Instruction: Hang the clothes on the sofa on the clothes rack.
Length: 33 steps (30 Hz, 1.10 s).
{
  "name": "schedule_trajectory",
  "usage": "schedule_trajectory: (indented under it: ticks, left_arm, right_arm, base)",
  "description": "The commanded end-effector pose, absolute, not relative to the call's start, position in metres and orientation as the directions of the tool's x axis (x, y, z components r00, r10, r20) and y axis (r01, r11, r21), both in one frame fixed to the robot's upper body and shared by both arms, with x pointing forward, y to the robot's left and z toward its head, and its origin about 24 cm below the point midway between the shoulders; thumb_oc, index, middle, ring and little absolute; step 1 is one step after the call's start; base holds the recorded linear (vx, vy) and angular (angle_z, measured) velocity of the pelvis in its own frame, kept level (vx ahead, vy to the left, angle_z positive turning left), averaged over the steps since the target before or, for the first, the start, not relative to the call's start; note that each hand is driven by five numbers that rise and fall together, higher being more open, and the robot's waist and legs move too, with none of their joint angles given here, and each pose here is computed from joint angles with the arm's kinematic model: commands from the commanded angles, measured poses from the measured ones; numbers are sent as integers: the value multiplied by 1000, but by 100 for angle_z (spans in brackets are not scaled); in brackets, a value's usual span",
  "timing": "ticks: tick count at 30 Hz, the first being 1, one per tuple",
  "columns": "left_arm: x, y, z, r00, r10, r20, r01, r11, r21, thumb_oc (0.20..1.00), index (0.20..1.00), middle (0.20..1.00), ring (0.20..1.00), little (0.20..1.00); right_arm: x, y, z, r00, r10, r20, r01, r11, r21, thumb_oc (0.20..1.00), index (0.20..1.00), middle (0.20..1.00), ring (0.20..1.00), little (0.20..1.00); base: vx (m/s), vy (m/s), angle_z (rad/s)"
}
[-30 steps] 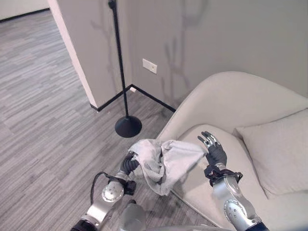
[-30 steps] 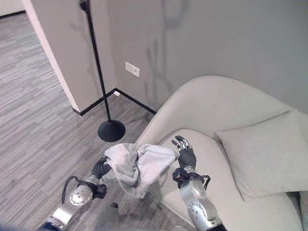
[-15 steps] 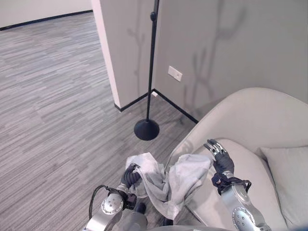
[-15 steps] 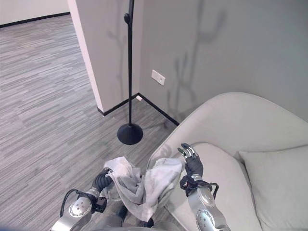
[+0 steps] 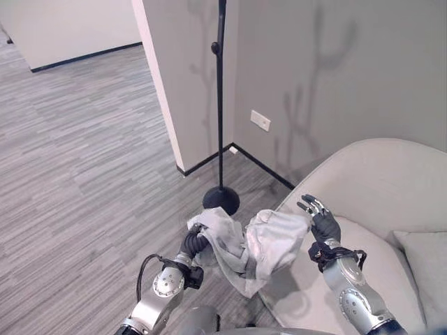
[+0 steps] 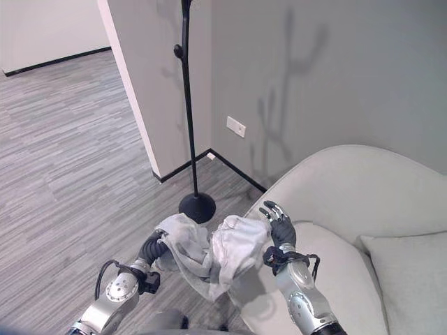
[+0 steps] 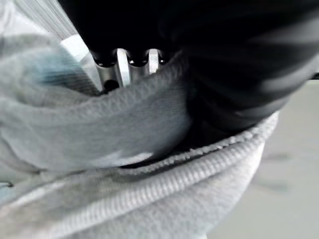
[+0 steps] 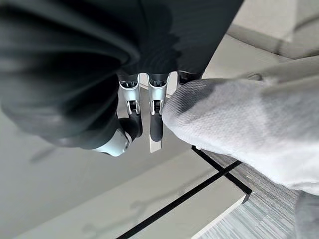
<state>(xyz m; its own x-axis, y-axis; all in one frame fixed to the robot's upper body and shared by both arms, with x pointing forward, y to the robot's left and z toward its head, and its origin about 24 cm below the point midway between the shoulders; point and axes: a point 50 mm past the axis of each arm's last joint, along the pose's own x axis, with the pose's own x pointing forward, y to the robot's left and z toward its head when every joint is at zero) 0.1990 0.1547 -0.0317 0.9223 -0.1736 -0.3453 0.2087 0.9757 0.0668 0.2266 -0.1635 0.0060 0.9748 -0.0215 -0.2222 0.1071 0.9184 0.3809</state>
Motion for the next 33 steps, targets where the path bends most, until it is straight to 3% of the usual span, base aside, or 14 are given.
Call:
schedule_trajectory:
  ticks: [1,6,11,12,13,16,17,18,19,22,25,29,33]
  left_arm:
    - [209,139,-4,952,-242,-188,252,967,32,200,200,200,200,200]
    - [223,136,2,965,-218,-145,231,969,82,200,200,200,200,200]
    - [238,160,21,996,-77,41,58,938,341,200,200,200,200,200]
    - [247,181,44,979,-44,198,-69,847,527,200,200,200,200,200]
    - [247,180,44,979,-44,199,-69,847,528,200,200,200,200,200]
    - [250,230,111,839,-2,544,-428,615,662,200,200,200,200,200]
    - [249,231,111,838,-2,545,-430,613,663,200,200,200,200,200]
    - [246,245,145,734,-15,679,-576,517,633,200,200,200,200,200]
    - [245,245,145,734,-14,679,-576,516,634,200,200,200,200,200]
    - [236,255,200,501,-68,863,-786,383,486,200,200,200,200,200]
    - [232,248,229,371,-134,919,-838,378,393,200,200,200,200,200]
    - [238,246,251,280,-203,938,-887,319,334,200,200,200,200,200]
    - [271,243,276,323,-230,918,-873,302,383,200,200,200,200,200]
  right_arm:
    - [237,-159,44,1000,7,-18,1,922,388,200,200,200,200,200]
    - [242,-164,49,999,-43,9,36,930,365,200,200,200,200,200]
    - [232,-182,74,979,-119,168,78,971,228,200,200,200,200,200]
    - [230,-197,96,934,-194,300,160,978,132,200,200,200,200,200]
    - [230,-197,96,934,-195,301,161,978,132,200,200,200,200,200]
    - [218,-226,142,754,-368,543,385,919,88,200,200,200,200,200]
    - [218,-226,143,754,-368,544,385,919,88,200,200,200,200,200]
    - [214,-239,160,636,-438,635,520,851,66,200,200,200,200,200]
    - [214,-239,160,637,-438,635,520,852,66,200,200,200,200,200]
    - [202,-257,191,397,-532,748,655,735,175,200,200,200,200,200]
    - [202,-264,220,237,-508,828,706,675,213,200,200,200,200,200]
    - [216,-255,244,211,-422,882,672,718,183,200,200,200,200,200]
    - [255,-246,270,323,-275,905,606,795,25,200,200,200,200,200]
  base:
    - [285,202,-8]
    - [296,251,-34]
    - [306,460,-72]
    - [225,404,-68]
    - [202,363,-49]
    - [174,409,-22]
    - [111,392,-31]
    - [66,255,-15]
    - [127,370,-20]
    - [197,384,-25]
    - [77,167,8]
    - [24,67,-3]
    - [56,19,-13]
